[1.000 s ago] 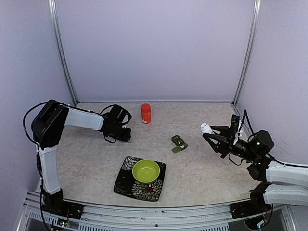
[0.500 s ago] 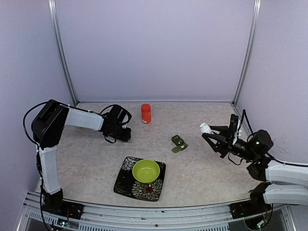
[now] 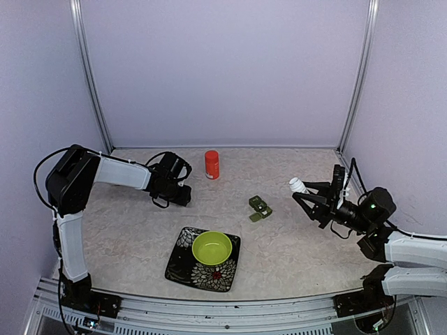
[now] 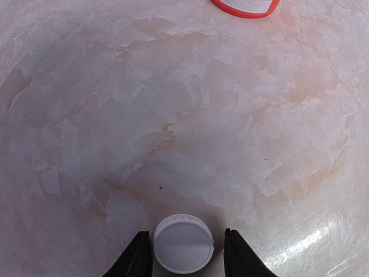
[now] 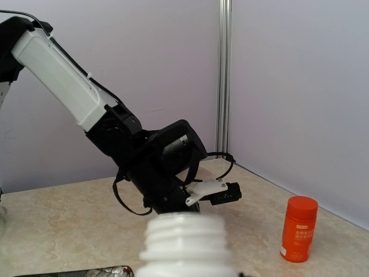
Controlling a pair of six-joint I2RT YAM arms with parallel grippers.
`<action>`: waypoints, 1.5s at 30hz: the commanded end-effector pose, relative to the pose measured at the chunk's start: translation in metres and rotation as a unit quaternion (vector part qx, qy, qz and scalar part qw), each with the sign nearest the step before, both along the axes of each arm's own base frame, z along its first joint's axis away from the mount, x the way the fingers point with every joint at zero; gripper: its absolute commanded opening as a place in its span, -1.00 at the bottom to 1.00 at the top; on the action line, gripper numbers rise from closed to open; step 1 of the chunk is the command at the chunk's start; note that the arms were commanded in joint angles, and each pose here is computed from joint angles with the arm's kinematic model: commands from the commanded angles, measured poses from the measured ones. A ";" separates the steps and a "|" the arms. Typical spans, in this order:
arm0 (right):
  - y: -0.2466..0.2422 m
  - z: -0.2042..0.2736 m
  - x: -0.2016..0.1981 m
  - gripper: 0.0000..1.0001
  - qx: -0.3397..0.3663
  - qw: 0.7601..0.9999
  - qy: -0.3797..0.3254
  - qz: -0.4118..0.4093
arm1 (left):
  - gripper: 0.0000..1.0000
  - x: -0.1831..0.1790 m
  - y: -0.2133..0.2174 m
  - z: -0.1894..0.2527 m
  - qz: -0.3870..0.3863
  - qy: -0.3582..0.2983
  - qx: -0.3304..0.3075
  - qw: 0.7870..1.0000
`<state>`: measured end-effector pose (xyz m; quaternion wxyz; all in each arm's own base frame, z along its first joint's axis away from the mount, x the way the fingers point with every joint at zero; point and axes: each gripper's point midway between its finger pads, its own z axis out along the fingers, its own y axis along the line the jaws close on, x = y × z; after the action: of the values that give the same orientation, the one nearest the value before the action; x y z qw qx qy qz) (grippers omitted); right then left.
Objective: Sort the pills into containers
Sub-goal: Pick up the lid of the pill bottle from the center of the board, then close the lid of the pill bottle.
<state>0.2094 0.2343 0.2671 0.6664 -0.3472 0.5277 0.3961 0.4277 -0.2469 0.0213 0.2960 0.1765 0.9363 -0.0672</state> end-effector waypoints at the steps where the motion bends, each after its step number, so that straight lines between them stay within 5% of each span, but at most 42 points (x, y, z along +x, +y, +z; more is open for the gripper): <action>1: 0.003 0.012 0.000 -1.00 0.006 1.000 -0.006 0.004 | -0.15 0.000 -0.003 0.007 -0.001 -0.011 -0.007 1.000; 22: 0.004 0.011 0.001 -1.00 0.004 1.000 -0.001 0.008 | -0.45 0.000 -0.004 0.015 -0.003 -0.017 -0.010 1.000; 31: 0.012 0.005 0.000 -1.00 -0.013 0.999 0.006 0.031 | -0.46 -0.017 -0.049 0.073 -0.063 -0.043 -0.086 0.993; 37: 0.023 0.003 0.001 -1.00 -0.029 0.998 0.013 0.061 | -0.46 -0.053 -0.108 0.128 -0.149 -0.052 -0.170 0.973; 45: 0.039 0.000 0.000 -1.00 -0.047 0.996 0.007 0.074 | -0.46 -0.116 -0.177 0.200 -0.265 -0.042 -0.297 0.916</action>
<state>0.2141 0.2621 0.2613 0.6152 -0.3925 0.5371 0.4231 0.3390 -0.3944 0.1589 0.3363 0.3050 0.8358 -0.3087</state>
